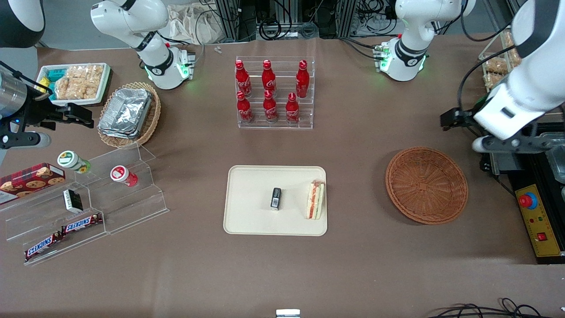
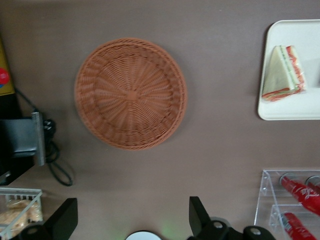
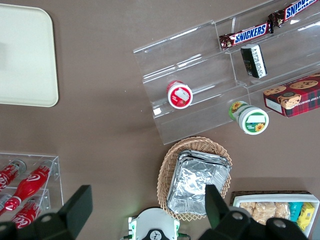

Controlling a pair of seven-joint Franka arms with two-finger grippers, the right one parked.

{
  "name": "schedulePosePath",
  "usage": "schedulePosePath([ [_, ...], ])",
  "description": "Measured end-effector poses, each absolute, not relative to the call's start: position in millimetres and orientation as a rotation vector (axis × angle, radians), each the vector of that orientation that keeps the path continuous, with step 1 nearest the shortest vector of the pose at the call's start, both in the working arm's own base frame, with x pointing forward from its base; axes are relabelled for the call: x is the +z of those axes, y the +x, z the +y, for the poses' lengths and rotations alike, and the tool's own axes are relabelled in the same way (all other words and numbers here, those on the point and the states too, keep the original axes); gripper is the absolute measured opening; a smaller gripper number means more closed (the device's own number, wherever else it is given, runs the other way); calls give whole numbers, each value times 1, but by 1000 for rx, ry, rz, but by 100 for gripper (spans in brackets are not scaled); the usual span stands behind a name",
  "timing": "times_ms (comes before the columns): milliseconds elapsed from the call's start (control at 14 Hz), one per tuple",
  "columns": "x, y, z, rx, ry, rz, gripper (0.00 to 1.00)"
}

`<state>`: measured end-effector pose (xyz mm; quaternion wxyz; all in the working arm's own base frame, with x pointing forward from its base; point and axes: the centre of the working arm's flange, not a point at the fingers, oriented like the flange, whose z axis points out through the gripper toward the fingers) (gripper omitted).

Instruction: Place sandwich from basket to tray

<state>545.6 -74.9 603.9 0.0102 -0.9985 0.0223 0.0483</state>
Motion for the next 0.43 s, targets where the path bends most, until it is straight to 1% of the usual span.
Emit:
schedulePosePath([
  [143,612,533,-72,133,-3114,70,100],
  [214,613,533,-76,125,-3114,82,100],
  [429,610,543,-91,110,-3118,105,100],
])
